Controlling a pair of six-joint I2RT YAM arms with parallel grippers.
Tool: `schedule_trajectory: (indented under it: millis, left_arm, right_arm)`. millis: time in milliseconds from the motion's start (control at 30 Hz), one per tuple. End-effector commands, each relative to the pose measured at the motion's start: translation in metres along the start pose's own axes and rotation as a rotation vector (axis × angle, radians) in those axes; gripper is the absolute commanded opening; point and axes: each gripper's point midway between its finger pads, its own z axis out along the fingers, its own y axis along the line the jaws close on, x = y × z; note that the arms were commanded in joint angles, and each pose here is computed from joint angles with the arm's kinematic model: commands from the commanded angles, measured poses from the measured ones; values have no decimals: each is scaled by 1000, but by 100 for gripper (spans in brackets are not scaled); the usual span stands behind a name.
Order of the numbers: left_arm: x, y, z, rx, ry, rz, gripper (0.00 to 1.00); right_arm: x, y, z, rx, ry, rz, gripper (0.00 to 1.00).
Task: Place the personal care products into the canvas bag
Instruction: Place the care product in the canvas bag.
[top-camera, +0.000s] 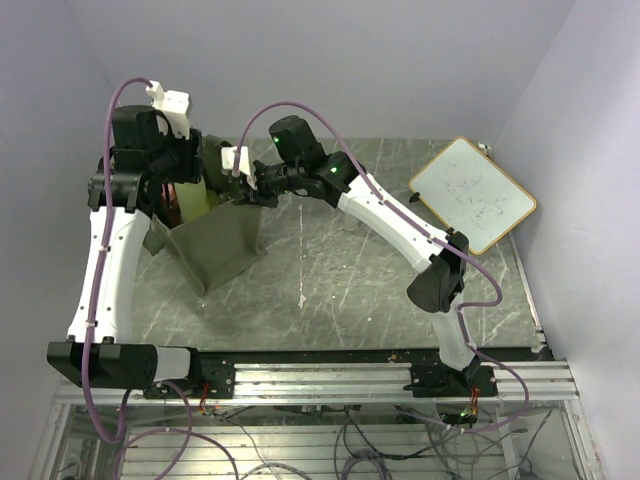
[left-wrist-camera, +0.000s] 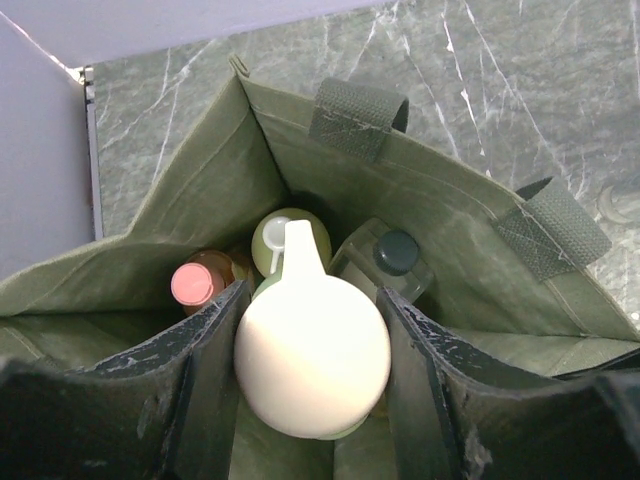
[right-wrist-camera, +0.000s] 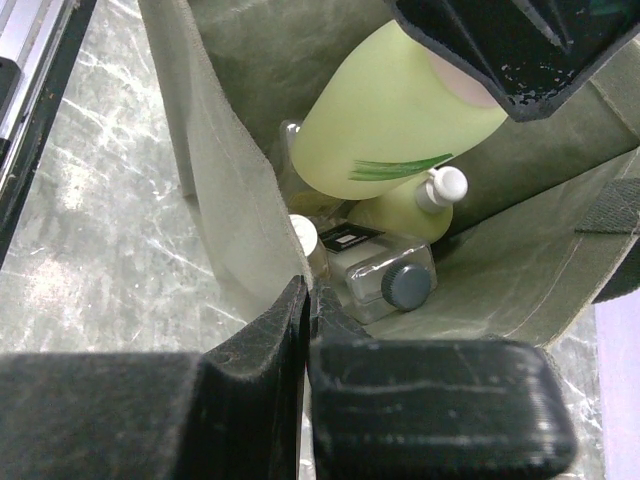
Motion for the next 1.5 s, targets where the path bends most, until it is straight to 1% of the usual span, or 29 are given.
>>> schedule_trajectory:
  millis: [0, 133, 200, 300, 400, 567, 867, 1300, 1367, 1467]
  left_arm:
    - [-51, 6, -27, -26, -145, 17, 7]
    - [-73, 13, -53, -63, -187, 51, 7]
    - [-78, 16, -64, -79, -189, 70, 7]
    - [-75, 18, -78, -93, -160, 96, 7]
    - [-63, 21, -83, -106, -105, 110, 7]
    - [-33, 20, -80, -99, 13, 121, 7]
    - [-3, 23, -66, -90, 144, 165, 7]
    - [37, 28, -36, -88, 271, 211, 7]
    - [39, 28, -35, -88, 282, 215, 7]
    - [28, 29, -40, -91, 260, 216, 7]
  right_arm:
    - [-44, -4, -23, 49, -79, -53, 0]
    - [-46, -6, -25, 65, -75, -49, 0]
    - [-45, -7, -25, 70, -73, -45, 0]
    - [-44, -9, -25, 78, -70, -41, 0]
    - [-45, -10, -24, 80, -71, -42, 0]
    - [-49, -10, -24, 71, -83, -48, 0]
    - [-59, -5, -23, 36, -120, -45, 0]
    - [-70, 3, -26, -5, -158, -34, 0]
    - [-71, 2, -28, -2, -161, -38, 0]
    - [-70, 1, -29, 7, -155, -40, 0]
